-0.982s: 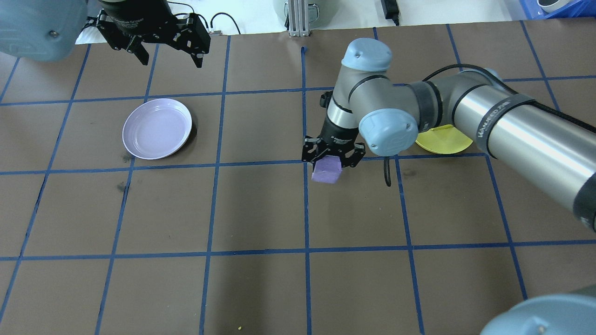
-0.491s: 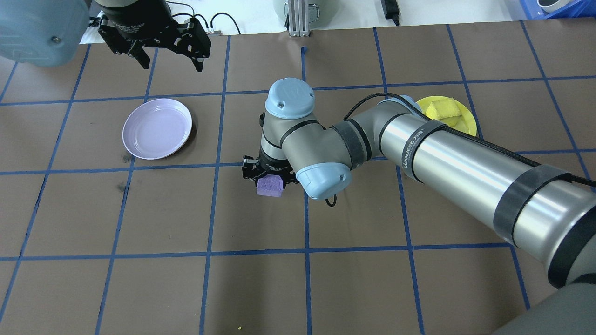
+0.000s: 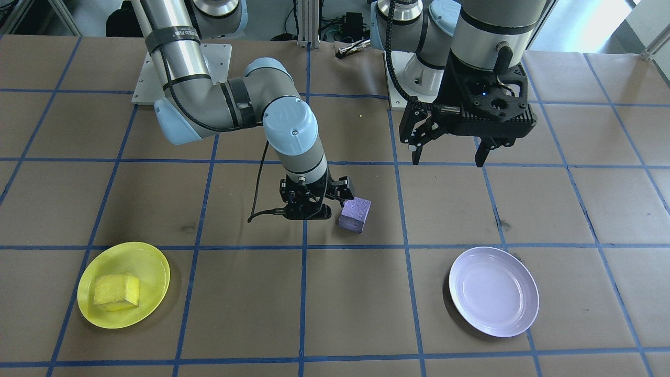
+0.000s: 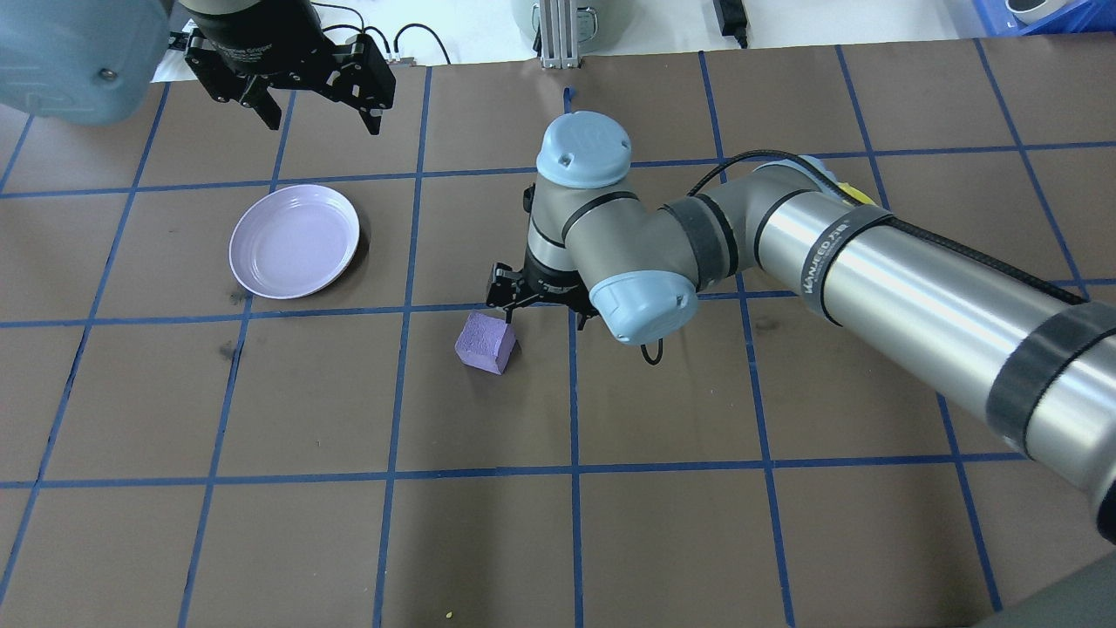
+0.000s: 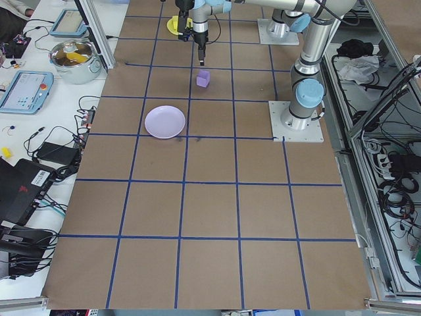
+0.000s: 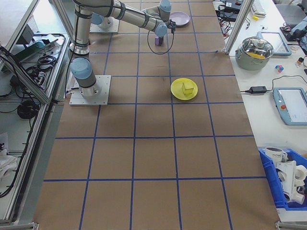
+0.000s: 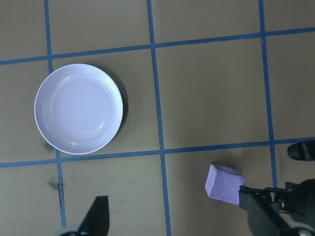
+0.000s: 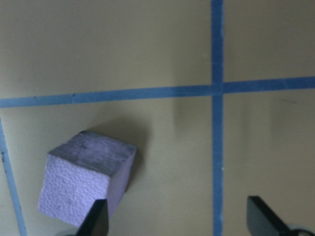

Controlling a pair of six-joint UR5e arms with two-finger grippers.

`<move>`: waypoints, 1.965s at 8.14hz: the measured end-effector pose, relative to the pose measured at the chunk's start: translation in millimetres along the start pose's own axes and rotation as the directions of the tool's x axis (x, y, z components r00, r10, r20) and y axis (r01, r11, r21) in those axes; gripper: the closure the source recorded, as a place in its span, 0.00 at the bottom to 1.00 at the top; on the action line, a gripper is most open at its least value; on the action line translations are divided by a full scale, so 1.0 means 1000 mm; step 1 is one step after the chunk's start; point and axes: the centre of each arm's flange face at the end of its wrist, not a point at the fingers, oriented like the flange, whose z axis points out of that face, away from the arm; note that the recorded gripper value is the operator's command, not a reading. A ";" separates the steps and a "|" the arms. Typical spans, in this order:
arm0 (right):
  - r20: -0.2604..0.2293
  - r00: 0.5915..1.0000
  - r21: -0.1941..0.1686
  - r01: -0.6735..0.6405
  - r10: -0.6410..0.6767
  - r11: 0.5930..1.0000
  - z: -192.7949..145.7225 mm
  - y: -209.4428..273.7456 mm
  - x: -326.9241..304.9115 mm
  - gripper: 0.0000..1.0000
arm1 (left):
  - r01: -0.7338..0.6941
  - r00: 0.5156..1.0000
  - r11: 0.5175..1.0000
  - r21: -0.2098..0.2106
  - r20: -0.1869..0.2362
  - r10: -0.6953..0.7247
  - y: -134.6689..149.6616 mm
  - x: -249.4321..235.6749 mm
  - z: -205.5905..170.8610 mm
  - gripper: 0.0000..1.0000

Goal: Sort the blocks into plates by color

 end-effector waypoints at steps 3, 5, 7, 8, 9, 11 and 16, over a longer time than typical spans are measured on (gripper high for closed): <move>-0.031 0.998 -0.057 0.055 -0.057 0.997 -0.082 -0.015 0.086 0.00 | -0.006 1.000 1.000 -0.005 -0.014 0.005 0.000 0.008 0.003 0.00; -0.113 0.991 -0.073 0.061 -0.069 0.996 -0.151 -0.005 0.158 0.00 | -0.060 0.997 0.997 -0.044 -0.050 0.057 0.003 0.034 0.022 0.00; -0.190 0.981 -0.056 0.018 -0.029 0.998 -0.208 0.010 0.203 0.00 | -0.146 0.988 0.983 -0.112 -0.076 0.138 0.023 0.066 0.057 0.00; -0.210 0.978 -0.040 0.006 -0.015 0.999 -0.238 0.017 0.209 0.00 | -0.175 0.983 0.972 -0.155 -0.084 0.163 0.035 0.073 0.078 0.00; -0.230 0.973 -0.025 -0.001 -0.005 1.000 -0.265 0.022 0.210 0.00 | -0.189 0.980 0.963 -0.192 -0.090 0.175 0.044 0.076 0.096 0.00; -0.244 0.970 0.030 0.012 -0.004 0.999 -0.304 0.028 0.205 0.00 | -0.193 0.979 0.951 -0.240 -0.116 0.169 0.051 0.081 0.123 0.00; -0.240 0.970 0.081 0.046 -0.025 0.996 -0.329 0.049 0.200 0.00 | -0.180 0.975 0.917 -0.357 -0.187 0.118 0.057 0.094 0.195 0.00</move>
